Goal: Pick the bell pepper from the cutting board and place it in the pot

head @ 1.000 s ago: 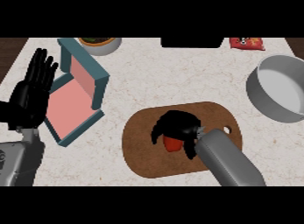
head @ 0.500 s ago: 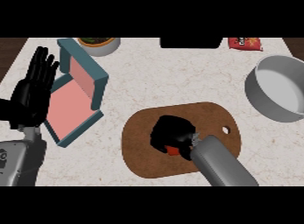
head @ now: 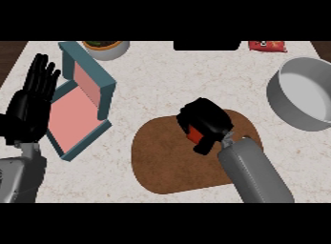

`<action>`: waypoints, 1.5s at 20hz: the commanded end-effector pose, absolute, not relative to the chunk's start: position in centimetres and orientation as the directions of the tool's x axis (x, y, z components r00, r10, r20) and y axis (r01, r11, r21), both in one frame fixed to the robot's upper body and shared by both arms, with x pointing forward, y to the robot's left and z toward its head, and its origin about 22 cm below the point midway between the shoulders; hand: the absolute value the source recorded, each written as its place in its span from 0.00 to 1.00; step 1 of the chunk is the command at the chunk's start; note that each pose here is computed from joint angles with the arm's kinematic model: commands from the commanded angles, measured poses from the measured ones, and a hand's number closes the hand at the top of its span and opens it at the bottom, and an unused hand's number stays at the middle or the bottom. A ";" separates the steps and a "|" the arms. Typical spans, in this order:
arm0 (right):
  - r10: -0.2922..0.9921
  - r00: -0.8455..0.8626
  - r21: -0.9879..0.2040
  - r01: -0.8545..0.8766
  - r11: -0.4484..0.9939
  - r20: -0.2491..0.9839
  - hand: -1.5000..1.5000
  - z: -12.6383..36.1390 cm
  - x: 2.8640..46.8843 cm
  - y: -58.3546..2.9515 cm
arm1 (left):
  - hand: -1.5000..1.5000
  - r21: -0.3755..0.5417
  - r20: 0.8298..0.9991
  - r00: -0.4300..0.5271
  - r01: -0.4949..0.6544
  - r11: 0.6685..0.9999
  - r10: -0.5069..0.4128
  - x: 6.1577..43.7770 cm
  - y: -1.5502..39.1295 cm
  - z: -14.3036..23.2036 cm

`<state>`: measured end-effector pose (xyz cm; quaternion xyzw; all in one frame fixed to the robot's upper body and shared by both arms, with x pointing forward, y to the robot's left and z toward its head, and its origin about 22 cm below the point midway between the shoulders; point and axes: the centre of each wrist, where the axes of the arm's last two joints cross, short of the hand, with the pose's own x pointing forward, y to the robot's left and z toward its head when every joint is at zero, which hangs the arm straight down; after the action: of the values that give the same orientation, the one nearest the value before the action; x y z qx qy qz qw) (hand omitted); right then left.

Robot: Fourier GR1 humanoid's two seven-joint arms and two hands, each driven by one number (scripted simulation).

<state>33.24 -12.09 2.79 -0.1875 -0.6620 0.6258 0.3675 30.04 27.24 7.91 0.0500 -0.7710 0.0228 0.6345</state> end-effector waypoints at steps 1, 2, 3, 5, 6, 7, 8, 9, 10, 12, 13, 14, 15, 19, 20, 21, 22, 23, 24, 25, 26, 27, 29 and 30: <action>0.922 -0.249 -0.955 -0.088 0.282 0.296 1.00 4.0 35.5 -15.0 | 0.50 0.035 0.978 -0.200 -0.126 0.991 -0.060 30.1 27.7 8.3; 0.939 -0.155 -0.952 -0.058 0.301 0.307 1.00 4.1 35.7 -15.8 | 0.50 0.033 0.979 -0.196 -0.121 0.992 -0.057 30.0 27.6 8.1; 0.948 -0.064 -0.950 0.005 0.312 0.311 1.00 4.8 36.2 -16.3 | 0.50 0.032 0.978 -0.202 -0.132 0.991 -0.058 30.1 27.9 8.4; 0.942 0.108 -0.944 0.126 0.305 0.319 1.00 6.5 37.2 -16.9 | 0.50 0.024 0.979 -0.199 -0.116 0.993 -0.047 29.9 27.6 8.2; 0.939 0.177 -0.946 0.193 0.262 0.296 1.00 7.6 37.7 -17.1 | 0.50 0.033 0.980 -0.189 -0.119 0.992 -0.056 30.0 27.5 7.9; 0.914 0.258 -0.939 0.228 0.257 0.313 1.00 7.8 37.9 -17.0 | 0.50 0.029 0.978 -0.200 -0.116 0.993 -0.052 30.0 27.6 8.2; 0.889 0.328 -0.929 0.296 0.225 0.319 1.00 9.3 38.5 -17.3 | 0.50 0.037 0.981 -0.187 -0.103 0.994 -0.056 30.2 27.3 8.2; 0.862 0.387 -0.918 0.345 0.194 0.327 1.00 10.0 38.9 -17.2 | 0.50 0.040 0.980 -0.191 -0.092 0.995 -0.057 30.1 27.2 7.9; 0.826 0.442 -0.898 0.409 0.161 0.349 1.00 11.1 39.3 -17.4 | 0.50 0.024 0.979 -0.201 -0.083 0.996 -0.040 30.1 26.9 8.2; 0.766 0.541 -0.875 0.480 0.056 0.346 1.00 13.1 40.1 -17.1 | 0.50 0.035 0.979 -0.196 -0.075 0.997 -0.049 30.5 26.6 8.3; 0.720 0.581 -0.847 0.531 0.017 0.379 1.00 13.9 40.2 -17.2 | 0.50 0.024 0.979 -0.202 -0.073 0.997 -0.038 30.3 26.4 8.6; 0.692 0.614 -0.830 0.557 -0.037 0.381 1.00 15.2 40.7 -16.8 | 0.50 0.038 0.976 -0.209 -0.075 0.996 -0.053 30.7 26.3 8.7; 0.657 0.662 -0.820 0.561 -0.112 0.362 1.00 15.6 41.2 -17.2 | 0.50 0.029 0.979 -0.200 -0.061 0.998 -0.040 30.5 25.6 8.5; 0.545 0.741 -0.769 0.589 -0.248 0.392 1.00 16.5 41.9 -14.6 | 0.50 0.029 0.977 -0.208 -0.066 0.997 -0.042 30.8 25.7 8.9; 0.504 0.767 -0.779 0.572 -0.257 0.397 1.00 16.0 41.7 -14.0 | 0.50 0.040 0.982 -0.182 -0.059 0.997 -0.050 30.6 26.1 8.3; 0.499 0.782 -0.783 0.555 -0.283 0.374 1.00 17.0 42.2 -15.3 | 0.50 0.020 0.982 -0.187 -0.081 0.996 -0.035 30.5 26.6 7.5; 0.459 0.810 -0.802 0.524 -0.286 0.366 1.00 17.7 42.8 -15.7 | 0.50 0.021 0.982 -0.184 -0.068 0.997 -0.033 30.5 27.0 8.3; 0.469 0.812 -0.805 0.515 -0.295 0.347 1.00 16.3 42.0 -15.7 | 0.50 0.030 0.980 -0.192 -0.095 0.995 -0.048 29.7 27.3 8.0; 0.456 0.815 -0.812 0.513 -0.280 0.358 1.00 16.0 41.9 -17.5 | 0.50 0.025 0.979 -0.197 -0.099 0.995 -0.044 29.8 26.4 7.4; 0.430 0.838 -0.835 0.476 -0.278 0.335 1.00 15.0 42.4 -17.4 | 0.50 0.023 0.980 -0.196 -0.089 0.996 -0.040 30.4 26.7 8.7; 0.419 0.844 -0.846 0.465 -0.259 0.336 1.00 15.7 41.3 -16.5 | 0.50 0.025 0.983 -0.181 -0.097 0.995 -0.042 29.9 27.6 7.4; 0.430 0.837 -0.836 0.477 -0.271 0.337 1.00 15.2 40.9 -18.3 | 0.50 0.044 0.979 -0.196 -0.104 0.994 -0.064 31.4 26.4 9.2; 0.404 0.856 -0.852 0.448 -0.270 0.323 1.00 14.5 40.2 -21.6 | 0.50 0.035 0.979 -0.194 -0.130 0.991 -0.060 30.0 27.2 7.9; 0.392 0.866 -0.861 0.431 -0.269 0.311 1.00 13.1 39.3 -21.3 | 0.50 0.024 0.983 -0.179 -0.116 0.993 -0.044 29.8 27.2 8.0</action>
<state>40.85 -19.50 14.60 -0.7948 -0.3148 0.0220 0.5184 30.11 26.96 7.89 0.0492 -0.7707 0.0222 0.6350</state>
